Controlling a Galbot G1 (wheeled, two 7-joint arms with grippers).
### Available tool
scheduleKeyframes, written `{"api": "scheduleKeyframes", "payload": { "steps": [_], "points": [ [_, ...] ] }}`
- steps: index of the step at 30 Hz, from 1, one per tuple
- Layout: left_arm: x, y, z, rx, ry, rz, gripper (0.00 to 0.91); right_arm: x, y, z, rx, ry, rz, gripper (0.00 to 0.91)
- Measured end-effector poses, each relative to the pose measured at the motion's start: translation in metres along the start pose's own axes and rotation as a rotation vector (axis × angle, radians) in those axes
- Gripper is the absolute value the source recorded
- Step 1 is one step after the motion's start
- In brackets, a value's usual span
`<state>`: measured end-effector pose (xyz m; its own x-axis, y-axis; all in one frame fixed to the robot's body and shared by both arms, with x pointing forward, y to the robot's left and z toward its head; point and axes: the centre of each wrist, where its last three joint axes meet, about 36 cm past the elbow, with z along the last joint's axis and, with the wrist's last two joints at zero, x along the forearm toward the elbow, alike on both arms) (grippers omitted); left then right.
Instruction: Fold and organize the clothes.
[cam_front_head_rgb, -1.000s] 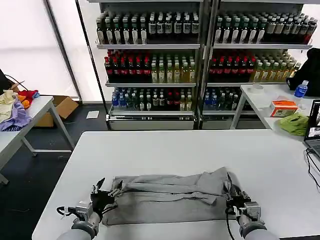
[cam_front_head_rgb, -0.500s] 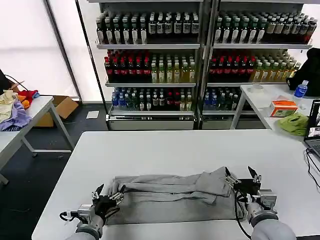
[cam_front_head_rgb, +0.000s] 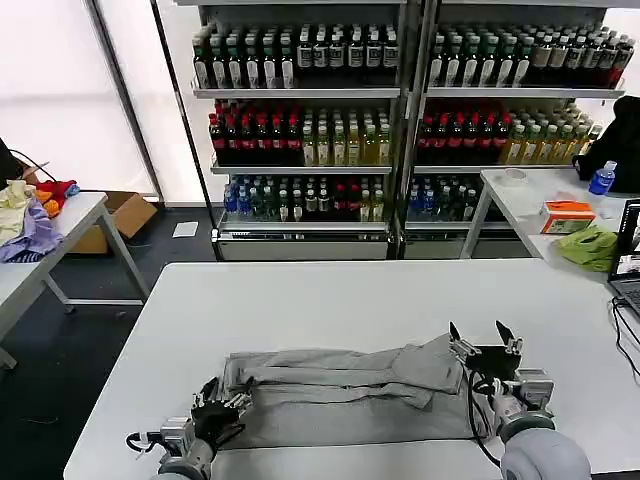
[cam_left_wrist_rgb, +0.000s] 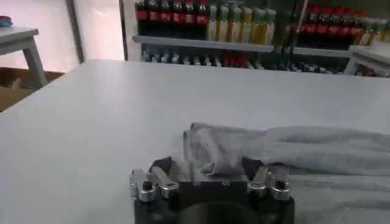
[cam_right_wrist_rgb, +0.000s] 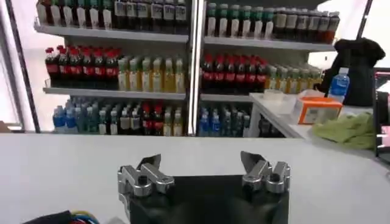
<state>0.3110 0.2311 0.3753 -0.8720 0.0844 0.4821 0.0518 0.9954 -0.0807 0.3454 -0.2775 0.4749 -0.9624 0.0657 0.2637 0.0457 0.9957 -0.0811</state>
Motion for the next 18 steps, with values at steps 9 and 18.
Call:
{"api": "scheduleKeyframes", "payload": {
  "steps": [9,18],
  "points": [
    [-0.001,0.000,0.004,0.006,0.002,0.007,0.000,-0.006,-0.002,-0.009,0.005,-0.024,0.010,0.907],
    [-0.001,0.006,0.003,-0.015,-0.007,-0.023,0.000,-0.012,-0.003,-0.015,0.011,-0.033,0.009,0.907]
  ]
}}
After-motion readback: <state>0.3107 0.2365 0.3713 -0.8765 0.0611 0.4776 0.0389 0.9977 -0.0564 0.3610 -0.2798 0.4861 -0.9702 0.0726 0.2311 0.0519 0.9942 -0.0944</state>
